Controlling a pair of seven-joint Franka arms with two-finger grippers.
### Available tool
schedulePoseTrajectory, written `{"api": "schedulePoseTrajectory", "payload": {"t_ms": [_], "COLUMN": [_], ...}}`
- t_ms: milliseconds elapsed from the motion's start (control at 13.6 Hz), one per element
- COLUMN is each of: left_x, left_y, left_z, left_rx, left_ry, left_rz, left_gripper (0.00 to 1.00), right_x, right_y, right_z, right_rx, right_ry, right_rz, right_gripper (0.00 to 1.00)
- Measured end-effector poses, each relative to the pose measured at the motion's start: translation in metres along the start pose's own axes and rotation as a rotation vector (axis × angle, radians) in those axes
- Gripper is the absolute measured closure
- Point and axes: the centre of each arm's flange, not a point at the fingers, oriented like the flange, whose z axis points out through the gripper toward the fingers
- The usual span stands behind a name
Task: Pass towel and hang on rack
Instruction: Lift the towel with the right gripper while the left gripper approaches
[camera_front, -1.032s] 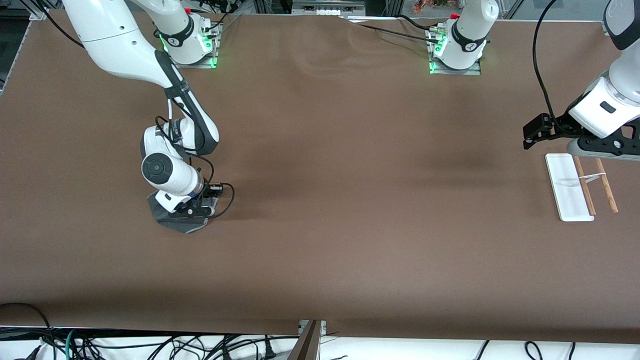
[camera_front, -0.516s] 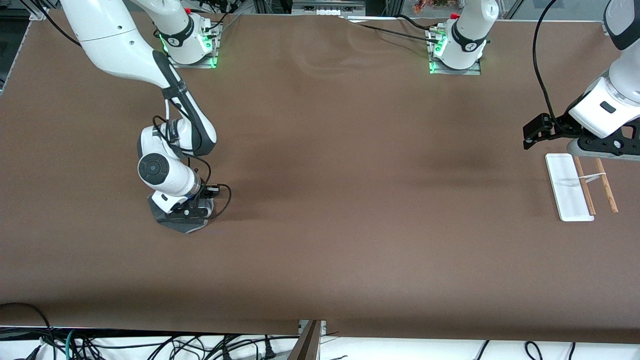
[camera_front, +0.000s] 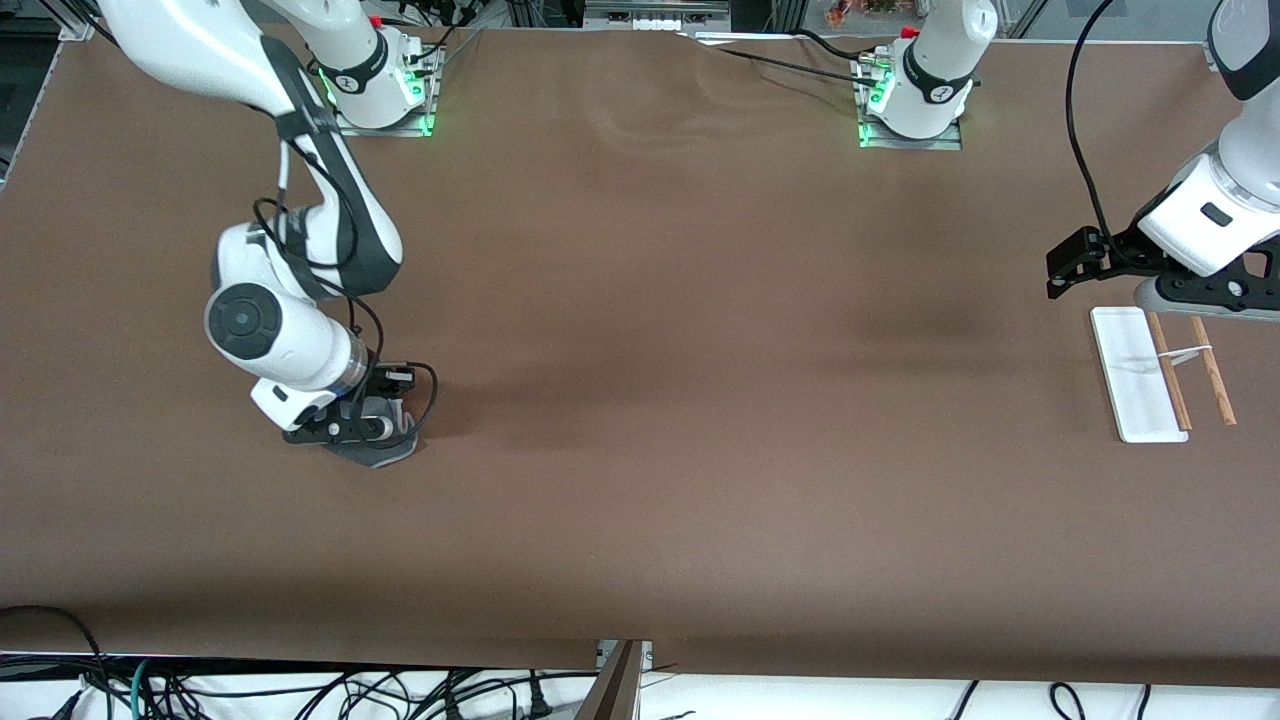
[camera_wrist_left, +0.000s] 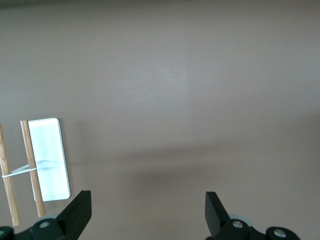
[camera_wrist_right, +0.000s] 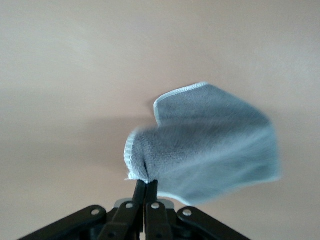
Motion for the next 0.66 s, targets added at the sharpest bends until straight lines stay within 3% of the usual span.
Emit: {"api": "schedulePoseTrajectory", "payload": {"t_ms": [221, 369, 664], "left_x": [-0.001, -0.003, -0.002], "left_y": [-0.003, -0.004, -0.01], "left_z": [0.001, 0.003, 0.046], "left_rx": [0.0, -0.001, -0.013], "left_ry": [-0.006, -0.028, -0.18], "left_rz": [-0.005, -0.008, -0.017], "left_gripper": [0.0, 0.0, 0.0], "right_x": [0.0, -0.007, -0.03], "right_y": [-0.056, -0.097, -0.172], "right_z": [-0.087, -0.115, -0.153], "right_rx": [0.036, 0.06, 0.129], "right_ry": [0.042, 0.08, 0.147], "right_rz": [-0.084, -0.146, -0.264], "right_gripper": [0.98, 0.98, 0.98]}}
